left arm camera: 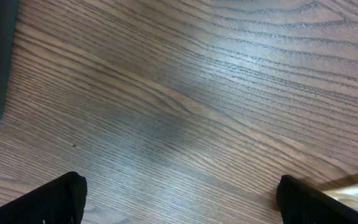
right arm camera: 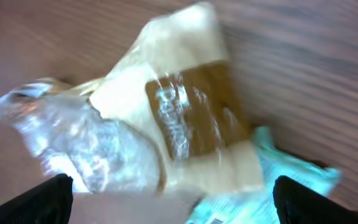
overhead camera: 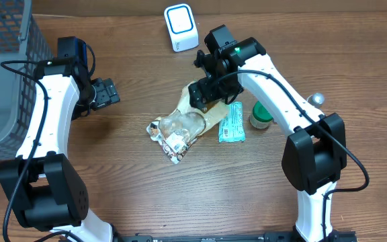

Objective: Scan the item barcode
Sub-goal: 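Lower the pouch onto the table centre with the right gripper, then open the right gripper and lift it off the pouch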

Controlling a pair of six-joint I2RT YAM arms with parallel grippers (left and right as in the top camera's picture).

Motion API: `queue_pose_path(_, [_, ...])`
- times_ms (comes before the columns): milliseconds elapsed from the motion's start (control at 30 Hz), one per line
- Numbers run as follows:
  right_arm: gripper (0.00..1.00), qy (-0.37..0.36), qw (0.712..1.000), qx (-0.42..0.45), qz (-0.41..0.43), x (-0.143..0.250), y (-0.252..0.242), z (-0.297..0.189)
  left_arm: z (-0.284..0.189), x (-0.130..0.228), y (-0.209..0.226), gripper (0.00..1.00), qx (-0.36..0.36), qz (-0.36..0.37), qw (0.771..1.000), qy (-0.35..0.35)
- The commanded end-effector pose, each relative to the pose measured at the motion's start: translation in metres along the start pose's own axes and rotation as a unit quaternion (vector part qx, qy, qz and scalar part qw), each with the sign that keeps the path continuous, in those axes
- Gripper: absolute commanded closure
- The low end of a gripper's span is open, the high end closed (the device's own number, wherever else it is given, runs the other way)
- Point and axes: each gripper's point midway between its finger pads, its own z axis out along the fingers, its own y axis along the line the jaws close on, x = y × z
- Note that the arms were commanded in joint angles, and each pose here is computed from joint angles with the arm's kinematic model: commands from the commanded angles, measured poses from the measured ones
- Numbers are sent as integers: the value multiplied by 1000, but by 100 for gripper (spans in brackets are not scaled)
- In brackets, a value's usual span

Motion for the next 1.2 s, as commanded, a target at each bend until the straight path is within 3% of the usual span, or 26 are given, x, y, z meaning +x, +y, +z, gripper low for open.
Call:
queue_pose_path(0, [0,-19,994,79,76,-2,-29,2,-6,-7,-1,0,-1,-1,1000,-13])
queue_pose_path(1167, [0,-40,992,81,84,-9,-33,12,-6,-7,-1,0,-1,-1,1000,-13])
